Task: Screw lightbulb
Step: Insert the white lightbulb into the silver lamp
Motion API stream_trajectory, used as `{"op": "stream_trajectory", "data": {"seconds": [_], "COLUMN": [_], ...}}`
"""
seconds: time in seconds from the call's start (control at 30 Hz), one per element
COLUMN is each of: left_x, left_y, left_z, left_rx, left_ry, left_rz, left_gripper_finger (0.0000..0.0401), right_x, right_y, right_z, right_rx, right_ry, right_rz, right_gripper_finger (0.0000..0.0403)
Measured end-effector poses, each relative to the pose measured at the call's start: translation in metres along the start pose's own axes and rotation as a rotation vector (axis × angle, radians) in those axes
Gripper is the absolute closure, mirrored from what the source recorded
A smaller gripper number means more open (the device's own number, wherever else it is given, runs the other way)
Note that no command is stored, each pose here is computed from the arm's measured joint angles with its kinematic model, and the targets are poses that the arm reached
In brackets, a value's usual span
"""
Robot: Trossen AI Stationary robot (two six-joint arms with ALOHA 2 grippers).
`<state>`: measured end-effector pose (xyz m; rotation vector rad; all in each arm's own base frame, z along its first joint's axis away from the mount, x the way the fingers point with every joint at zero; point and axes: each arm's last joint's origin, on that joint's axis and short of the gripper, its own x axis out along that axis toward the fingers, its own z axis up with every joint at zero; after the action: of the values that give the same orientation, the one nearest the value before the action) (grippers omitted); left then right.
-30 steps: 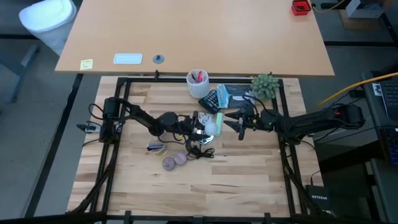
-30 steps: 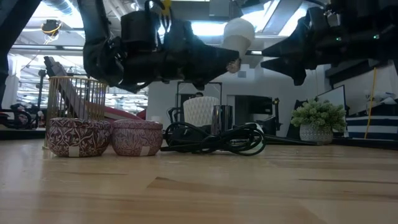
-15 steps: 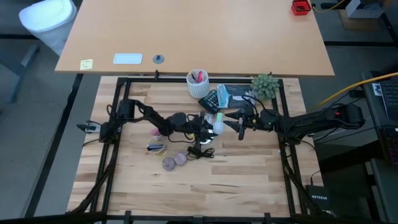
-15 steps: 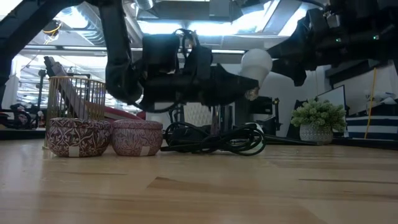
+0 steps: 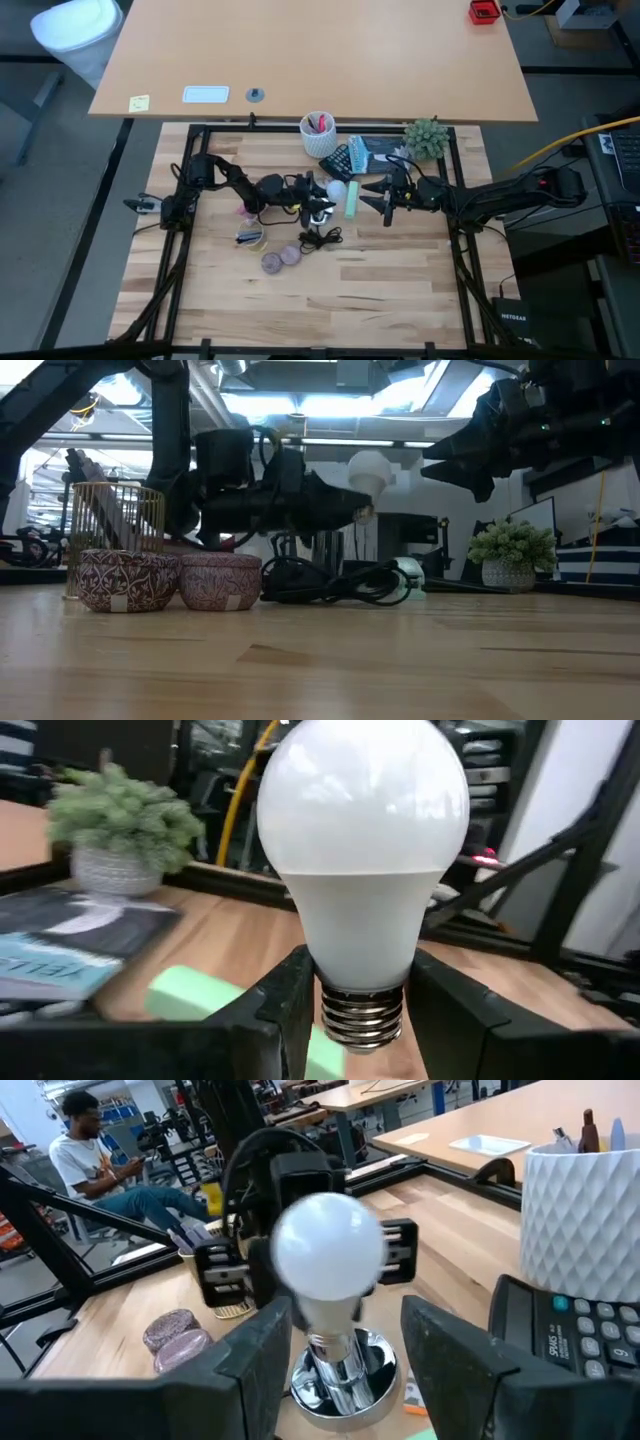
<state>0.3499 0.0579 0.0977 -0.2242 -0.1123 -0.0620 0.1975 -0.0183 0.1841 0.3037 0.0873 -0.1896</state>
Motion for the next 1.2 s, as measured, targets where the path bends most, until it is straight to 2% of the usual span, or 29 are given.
{"op": "stream_trajectory", "data": {"seconds": [0.13,0.43,0.67,0.93,1.03,1.2], "left_x": [0.000,-0.005,-0.027,-0.043,-0.045,-0.042], "left_y": [0.000,0.010,0.026,0.058,0.063,0.051], "left_z": [0.003,0.004,-0.002,0.006,0.018,0.038], "left_rx": [0.041,0.045,0.021,0.044,0.035,0.056], "left_ry": [-0.010,-0.003,0.048,0.041,0.018,-0.014], "left_rz": [-0.003,0.005,0.077,0.185,0.144,0.004], "left_gripper_finger": [0.0272,0.0272,0.0272,0.0272,0.0272,0.0272], "right_x": [0.000,0.000,0.000,0.000,0.000,0.000], "right_y": [0.000,0.000,0.000,0.000,0.000,0.000], "right_z": [0.000,0.000,0.000,0.000,0.000,0.000], "right_rx": [0.001,0.007,0.011,0.011,0.011,0.011], "right_ry": [0.003,0.003,0.004,0.003,0.003,0.003], "right_rz": [-0.001,-0.001,-0.001,-0.001,-0.001,0.000], "right_gripper_finger": [0.0207,0.0207,0.0207,0.0207,0.0207,0.0207]}}
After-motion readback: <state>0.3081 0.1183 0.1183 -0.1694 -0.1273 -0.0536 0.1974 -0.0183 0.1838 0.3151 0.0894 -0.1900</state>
